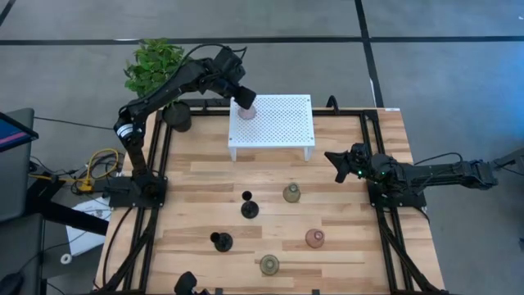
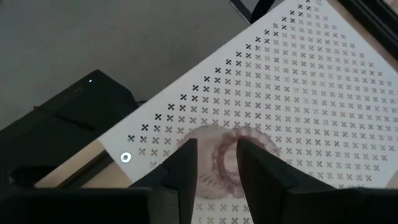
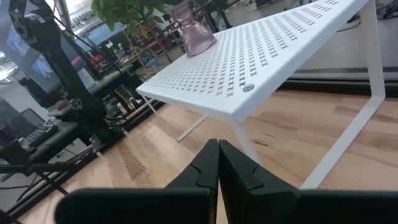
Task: Pick & Place candle stick holders
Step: Put the top black candle holder on the shelf
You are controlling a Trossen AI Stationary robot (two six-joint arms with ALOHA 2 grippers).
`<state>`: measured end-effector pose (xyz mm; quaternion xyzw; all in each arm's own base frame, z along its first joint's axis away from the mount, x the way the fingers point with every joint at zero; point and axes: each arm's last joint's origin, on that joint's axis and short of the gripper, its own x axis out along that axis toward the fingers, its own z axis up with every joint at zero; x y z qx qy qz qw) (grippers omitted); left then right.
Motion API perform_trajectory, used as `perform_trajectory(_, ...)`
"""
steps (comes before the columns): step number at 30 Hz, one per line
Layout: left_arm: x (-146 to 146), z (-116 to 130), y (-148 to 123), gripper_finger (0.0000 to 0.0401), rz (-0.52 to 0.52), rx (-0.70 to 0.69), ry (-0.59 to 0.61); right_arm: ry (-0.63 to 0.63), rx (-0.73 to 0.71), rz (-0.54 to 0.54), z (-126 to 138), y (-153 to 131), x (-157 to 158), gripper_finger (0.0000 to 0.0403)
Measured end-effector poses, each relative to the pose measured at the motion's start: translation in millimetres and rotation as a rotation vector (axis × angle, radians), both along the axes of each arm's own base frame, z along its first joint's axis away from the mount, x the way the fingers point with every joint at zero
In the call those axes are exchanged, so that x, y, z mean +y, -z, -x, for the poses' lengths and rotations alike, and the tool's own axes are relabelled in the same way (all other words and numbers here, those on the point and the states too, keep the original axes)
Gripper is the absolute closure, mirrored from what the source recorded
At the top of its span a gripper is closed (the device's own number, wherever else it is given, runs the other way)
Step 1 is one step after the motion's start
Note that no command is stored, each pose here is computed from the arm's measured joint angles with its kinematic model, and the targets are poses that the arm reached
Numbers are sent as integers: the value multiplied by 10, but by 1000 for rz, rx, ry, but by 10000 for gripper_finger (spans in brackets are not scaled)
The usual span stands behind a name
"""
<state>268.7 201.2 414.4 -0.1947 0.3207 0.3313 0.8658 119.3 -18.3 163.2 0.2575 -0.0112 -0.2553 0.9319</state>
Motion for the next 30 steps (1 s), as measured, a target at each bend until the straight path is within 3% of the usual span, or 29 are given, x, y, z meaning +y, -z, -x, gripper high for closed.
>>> perform_trajectory(15, -281, 301, -403, 302, -93, -130, 21, -14, 0, -2, -2, 0, 4, 403)
perform_trajectory(23, -711, 495, -729, 315, -265, -201, 202, -14, 0, -2, -2, 0, 4, 403)
perform_trajectory(30, -1078, 686, -920, 384, -375, -245, 343, -14, 0, -2, -2, 0, 3, 403)
